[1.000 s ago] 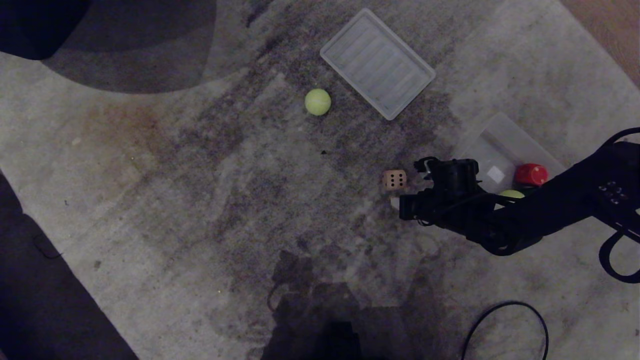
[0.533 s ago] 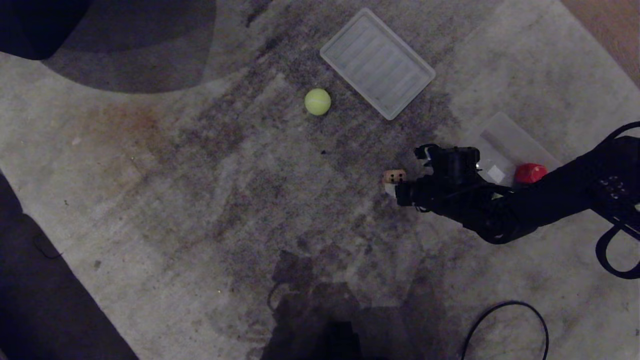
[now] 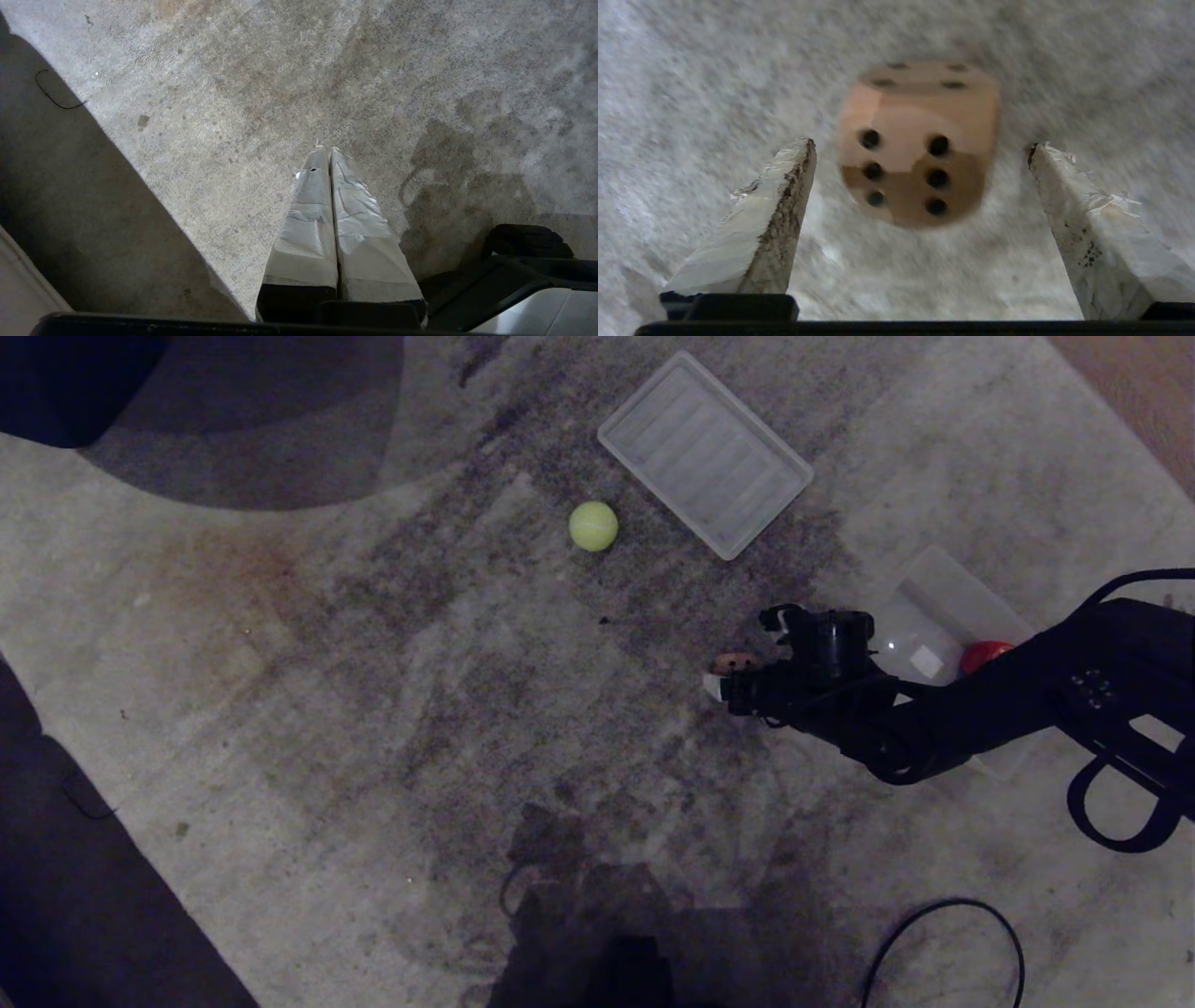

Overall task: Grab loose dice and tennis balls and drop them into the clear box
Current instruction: Pick up toys out of the box

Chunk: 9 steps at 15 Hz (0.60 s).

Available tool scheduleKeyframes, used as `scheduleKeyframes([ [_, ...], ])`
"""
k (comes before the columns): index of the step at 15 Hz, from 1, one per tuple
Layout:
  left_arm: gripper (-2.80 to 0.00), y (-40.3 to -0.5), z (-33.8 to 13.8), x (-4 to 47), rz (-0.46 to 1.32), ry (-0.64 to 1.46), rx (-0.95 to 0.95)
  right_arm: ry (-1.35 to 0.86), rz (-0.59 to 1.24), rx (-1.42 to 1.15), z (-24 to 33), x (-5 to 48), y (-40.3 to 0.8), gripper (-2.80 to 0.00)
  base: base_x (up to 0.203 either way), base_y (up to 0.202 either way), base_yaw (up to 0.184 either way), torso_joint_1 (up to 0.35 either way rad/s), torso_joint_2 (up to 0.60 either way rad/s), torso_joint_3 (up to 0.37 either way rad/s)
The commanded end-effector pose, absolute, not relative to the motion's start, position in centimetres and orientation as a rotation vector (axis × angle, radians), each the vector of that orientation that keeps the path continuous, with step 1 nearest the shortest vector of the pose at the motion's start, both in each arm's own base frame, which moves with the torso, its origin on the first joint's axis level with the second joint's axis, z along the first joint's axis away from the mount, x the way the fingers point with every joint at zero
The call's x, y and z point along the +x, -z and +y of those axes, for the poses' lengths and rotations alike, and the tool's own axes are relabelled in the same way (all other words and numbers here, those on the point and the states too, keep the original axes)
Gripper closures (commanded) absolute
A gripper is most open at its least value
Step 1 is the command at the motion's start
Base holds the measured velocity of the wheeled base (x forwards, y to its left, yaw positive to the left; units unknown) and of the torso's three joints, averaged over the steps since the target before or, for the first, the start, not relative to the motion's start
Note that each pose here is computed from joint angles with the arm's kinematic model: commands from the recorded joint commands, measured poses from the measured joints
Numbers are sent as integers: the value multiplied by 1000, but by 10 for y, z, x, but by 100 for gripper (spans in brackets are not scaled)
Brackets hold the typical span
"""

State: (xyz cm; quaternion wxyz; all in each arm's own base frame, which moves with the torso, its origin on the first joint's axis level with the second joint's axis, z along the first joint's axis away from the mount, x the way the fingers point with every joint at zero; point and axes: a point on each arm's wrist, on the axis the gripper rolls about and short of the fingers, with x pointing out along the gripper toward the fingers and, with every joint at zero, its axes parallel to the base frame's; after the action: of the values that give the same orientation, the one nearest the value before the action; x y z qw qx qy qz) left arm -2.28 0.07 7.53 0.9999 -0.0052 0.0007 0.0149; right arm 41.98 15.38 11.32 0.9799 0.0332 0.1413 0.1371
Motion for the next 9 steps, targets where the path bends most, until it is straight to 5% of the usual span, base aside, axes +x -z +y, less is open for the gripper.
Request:
scheduleKeyframes([
  [1,0,-75,1,-23,4,-31,-11,-283,254,68,157,425,-112,0,0,0,0,0,0,0],
  [9,0,-75,1,-23,4,-31,-11,-282,212,-34,155,428,-107,0,0,0,0,0,0,0],
])
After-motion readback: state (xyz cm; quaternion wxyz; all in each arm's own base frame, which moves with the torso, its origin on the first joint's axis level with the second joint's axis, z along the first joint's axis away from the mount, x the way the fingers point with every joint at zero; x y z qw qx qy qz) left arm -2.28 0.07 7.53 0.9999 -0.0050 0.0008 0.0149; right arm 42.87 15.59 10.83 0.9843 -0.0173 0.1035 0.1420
